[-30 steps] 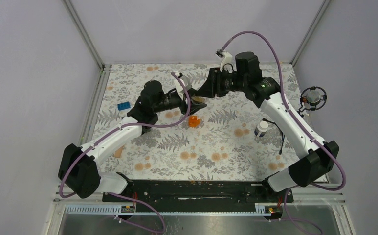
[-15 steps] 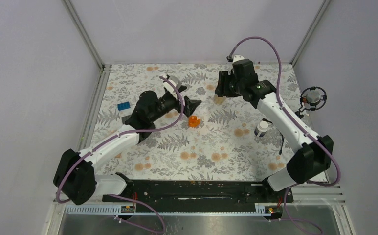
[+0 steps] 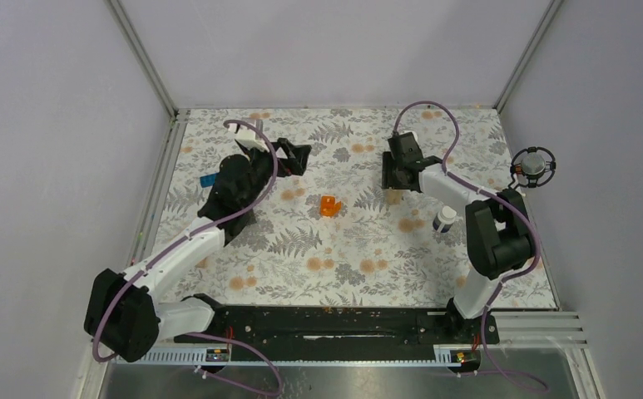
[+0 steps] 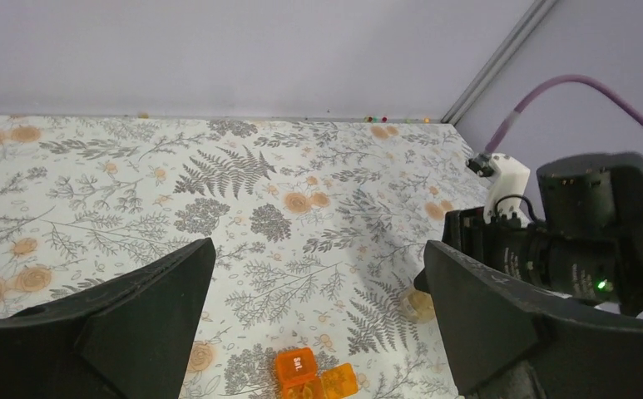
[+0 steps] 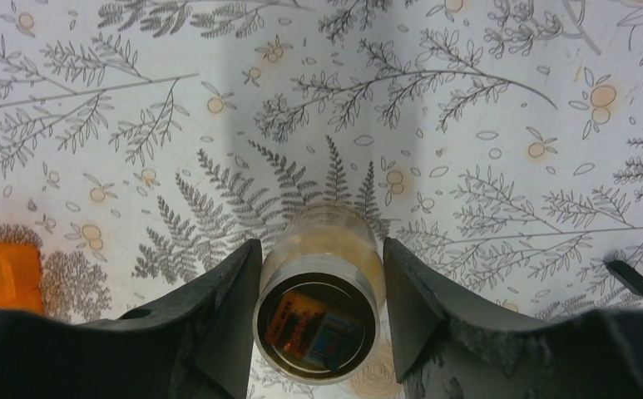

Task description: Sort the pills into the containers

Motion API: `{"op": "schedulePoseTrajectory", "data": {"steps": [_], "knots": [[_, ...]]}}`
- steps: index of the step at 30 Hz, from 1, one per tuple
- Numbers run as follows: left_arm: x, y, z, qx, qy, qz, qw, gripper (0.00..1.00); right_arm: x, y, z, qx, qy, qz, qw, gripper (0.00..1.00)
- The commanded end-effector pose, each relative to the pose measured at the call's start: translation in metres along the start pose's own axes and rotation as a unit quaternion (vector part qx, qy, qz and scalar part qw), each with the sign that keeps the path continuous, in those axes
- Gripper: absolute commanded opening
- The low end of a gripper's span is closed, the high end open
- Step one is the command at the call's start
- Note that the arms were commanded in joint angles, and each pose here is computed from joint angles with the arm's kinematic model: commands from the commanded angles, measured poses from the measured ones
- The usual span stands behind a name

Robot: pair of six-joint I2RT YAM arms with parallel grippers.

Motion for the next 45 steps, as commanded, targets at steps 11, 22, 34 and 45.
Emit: {"op": "schedulePoseTrajectory", "data": {"steps": [11,22,34,45], "knots": [[-0.010,0.018,0.063,0.157,0.237,0.028,0.958,0.99,0.040,0.015,-0.049,-0.028,-0.039,-0.009,0.999,0.91],[-0.042,0.024,0.123,0.238,0.349,0.032,0.906,0.66,0.084,0.047,-0.028,-0.074,0.010,-0.133,0.988,0.56],[-0.067,0.038,0.164,0.294,0.387,0.017,0.874,0.49,0.049,0.079,0.011,-0.076,0.090,-0.156,0.981,0.33],[-0.072,0.040,0.178,0.318,0.413,0.006,0.854,0.39,0.025,0.086,0.029,-0.088,0.138,-0.159,0.974,0.31]]}}
Point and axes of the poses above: each gripper's point midway between its finger pads, its own x axis back along the fingers, its own y axis along the line the jaws close on, z = x × y, the point moved 9 cm from there along x, back along the fingers, and after that the axes turned 7 degrees about -x, right-handed, at the moved point
